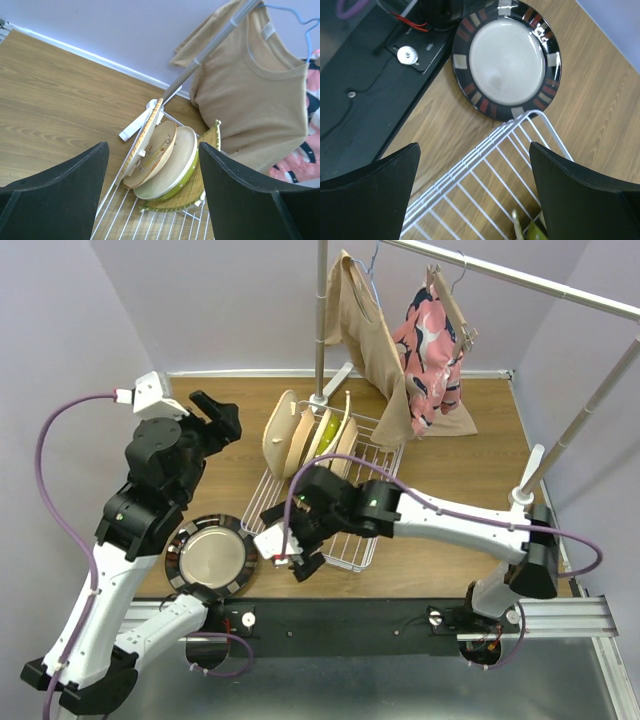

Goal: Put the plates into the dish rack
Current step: Grab a plate with the right arm

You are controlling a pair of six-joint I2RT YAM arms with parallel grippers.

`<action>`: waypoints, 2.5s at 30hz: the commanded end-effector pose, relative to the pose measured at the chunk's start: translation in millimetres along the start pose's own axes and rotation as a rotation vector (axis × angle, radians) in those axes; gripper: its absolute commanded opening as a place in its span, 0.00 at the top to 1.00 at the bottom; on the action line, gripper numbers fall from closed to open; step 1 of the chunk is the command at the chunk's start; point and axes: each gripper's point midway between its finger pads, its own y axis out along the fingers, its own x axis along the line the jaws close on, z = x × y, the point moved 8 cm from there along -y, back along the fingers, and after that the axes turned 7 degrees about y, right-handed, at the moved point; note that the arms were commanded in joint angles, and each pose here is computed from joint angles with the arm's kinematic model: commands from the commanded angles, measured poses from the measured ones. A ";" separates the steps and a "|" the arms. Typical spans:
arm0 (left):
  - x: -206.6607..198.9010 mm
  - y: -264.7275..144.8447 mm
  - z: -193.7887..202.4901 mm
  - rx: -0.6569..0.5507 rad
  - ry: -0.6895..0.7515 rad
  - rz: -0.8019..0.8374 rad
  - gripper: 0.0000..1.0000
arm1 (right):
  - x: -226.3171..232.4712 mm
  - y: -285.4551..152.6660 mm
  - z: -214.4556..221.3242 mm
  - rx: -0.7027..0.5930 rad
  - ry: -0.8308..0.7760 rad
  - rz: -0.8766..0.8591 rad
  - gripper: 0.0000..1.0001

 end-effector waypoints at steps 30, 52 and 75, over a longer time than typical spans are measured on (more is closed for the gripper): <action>27.6 -37.4 24.7 0.013 -0.049 0.009 0.19 | -35.8 -0.6 4.5 -0.161 0.148 0.027 0.00; 40.7 -48.0 17.6 -0.021 -0.081 -0.099 0.19 | -34.2 83.8 2.6 0.049 0.053 0.060 0.01; 44.9 -55.7 9.5 -0.070 -0.176 -0.143 0.19 | 29.2 163.6 45.1 0.119 -0.258 0.273 0.06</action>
